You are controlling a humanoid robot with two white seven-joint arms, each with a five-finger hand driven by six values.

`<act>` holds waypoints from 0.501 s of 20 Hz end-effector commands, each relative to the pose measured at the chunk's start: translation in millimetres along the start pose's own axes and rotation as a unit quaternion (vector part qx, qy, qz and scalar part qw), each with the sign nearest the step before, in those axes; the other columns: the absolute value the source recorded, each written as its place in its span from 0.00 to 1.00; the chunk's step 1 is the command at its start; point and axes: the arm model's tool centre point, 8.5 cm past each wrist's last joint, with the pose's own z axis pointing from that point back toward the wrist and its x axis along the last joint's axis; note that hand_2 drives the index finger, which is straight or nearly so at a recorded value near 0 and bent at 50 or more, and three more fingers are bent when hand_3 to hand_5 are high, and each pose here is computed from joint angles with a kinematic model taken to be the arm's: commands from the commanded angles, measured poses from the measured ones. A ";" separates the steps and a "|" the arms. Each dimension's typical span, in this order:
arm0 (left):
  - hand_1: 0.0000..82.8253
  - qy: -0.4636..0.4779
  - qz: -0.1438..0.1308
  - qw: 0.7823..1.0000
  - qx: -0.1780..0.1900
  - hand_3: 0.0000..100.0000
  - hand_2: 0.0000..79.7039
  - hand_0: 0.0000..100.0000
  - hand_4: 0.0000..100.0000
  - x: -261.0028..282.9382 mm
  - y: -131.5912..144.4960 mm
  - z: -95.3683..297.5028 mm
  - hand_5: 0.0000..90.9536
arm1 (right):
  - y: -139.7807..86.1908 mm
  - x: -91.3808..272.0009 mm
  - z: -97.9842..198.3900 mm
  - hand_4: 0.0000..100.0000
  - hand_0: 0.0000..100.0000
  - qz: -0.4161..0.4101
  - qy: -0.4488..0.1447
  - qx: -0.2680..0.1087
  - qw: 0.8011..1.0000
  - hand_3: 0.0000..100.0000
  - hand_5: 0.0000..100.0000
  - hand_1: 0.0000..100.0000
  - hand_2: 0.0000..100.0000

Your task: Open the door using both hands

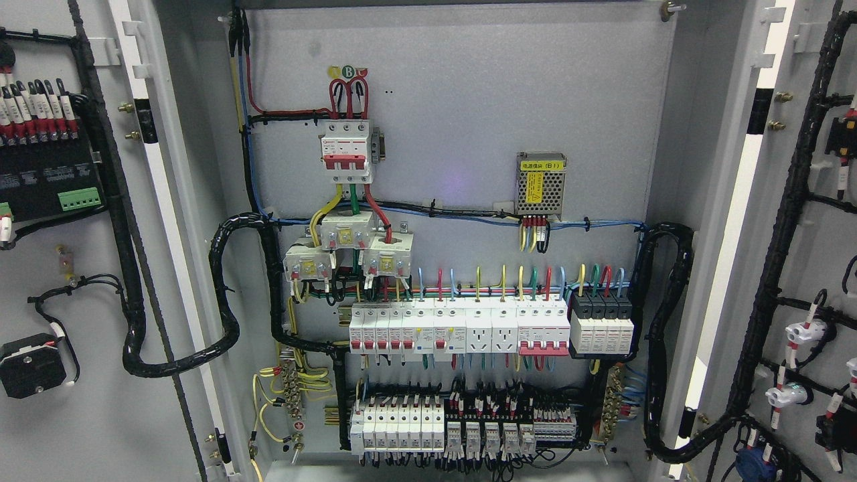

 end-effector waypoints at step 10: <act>0.00 0.303 0.082 0.948 0.048 0.00 0.00 0.00 0.04 -126.5 -42.1 62.8 0.00 | -21.0 -144.9 96.8 0.00 0.00 -0.038 0.222 -0.156 0.962 0.00 0.00 0.00 0.00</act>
